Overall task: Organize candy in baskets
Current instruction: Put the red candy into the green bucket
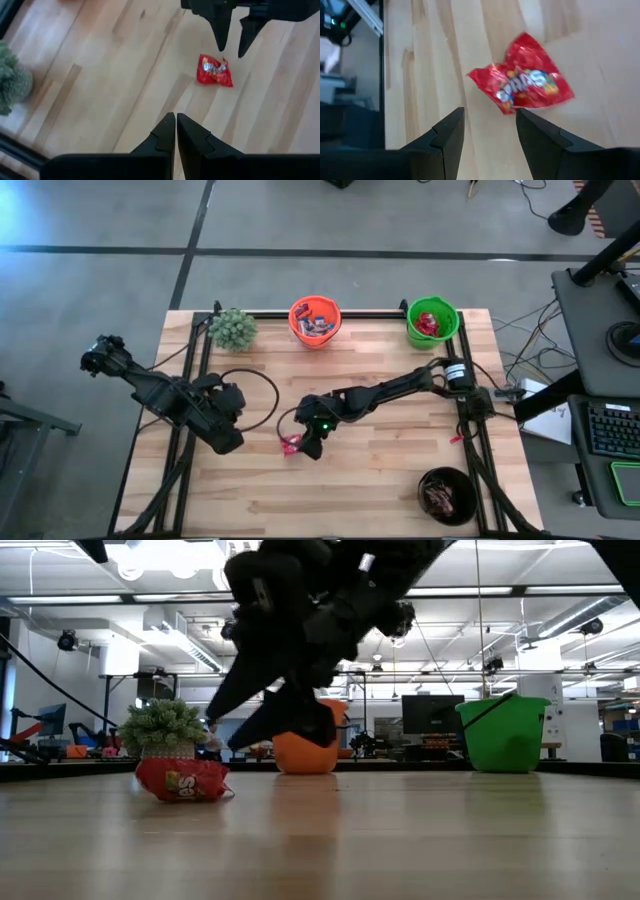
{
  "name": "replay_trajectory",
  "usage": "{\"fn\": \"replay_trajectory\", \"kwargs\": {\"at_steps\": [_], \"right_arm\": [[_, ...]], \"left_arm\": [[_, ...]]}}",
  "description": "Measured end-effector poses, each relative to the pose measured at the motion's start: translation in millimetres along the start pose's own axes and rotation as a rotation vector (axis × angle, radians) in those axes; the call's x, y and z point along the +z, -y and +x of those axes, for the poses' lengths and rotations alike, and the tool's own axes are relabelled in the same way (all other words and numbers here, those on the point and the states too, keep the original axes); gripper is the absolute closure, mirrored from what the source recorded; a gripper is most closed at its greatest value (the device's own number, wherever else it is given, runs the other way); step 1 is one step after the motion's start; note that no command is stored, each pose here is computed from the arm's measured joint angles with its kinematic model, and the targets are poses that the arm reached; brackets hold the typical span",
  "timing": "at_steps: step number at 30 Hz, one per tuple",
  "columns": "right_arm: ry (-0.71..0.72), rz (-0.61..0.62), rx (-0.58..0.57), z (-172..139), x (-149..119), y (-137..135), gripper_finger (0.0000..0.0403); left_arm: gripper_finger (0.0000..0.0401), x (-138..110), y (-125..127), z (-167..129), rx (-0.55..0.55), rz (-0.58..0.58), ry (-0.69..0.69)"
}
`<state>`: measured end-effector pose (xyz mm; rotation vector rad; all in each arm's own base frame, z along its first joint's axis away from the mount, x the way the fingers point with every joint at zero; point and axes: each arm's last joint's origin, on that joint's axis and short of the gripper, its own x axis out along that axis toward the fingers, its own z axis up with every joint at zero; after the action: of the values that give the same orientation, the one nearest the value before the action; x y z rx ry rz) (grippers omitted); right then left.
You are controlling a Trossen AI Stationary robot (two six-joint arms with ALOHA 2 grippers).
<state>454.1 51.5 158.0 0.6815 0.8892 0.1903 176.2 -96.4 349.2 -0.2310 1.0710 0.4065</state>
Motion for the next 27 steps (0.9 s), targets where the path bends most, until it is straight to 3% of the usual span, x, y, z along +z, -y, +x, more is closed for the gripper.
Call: {"fn": "replay_trajectory", "kwargs": {"at_steps": [13, 22, 27], "right_arm": [[-0.213, -0.267, -0.147, 24, 22, -5, 0.0234], [-0.153, -0.369, -0.144, 18, 47, -24, 0.0234], [-0.157, -0.38, -0.162, 16, 48, -19, 0.0234]], "left_arm": [[0.0401, -2, -1, -1, -0.006, 0.001, -0.009], [0.0401, -2, -1, -1, -0.004, 0.002, -0.01], [0.0401, -2, -1, -1, -0.003, 0.006, -0.011]]}}
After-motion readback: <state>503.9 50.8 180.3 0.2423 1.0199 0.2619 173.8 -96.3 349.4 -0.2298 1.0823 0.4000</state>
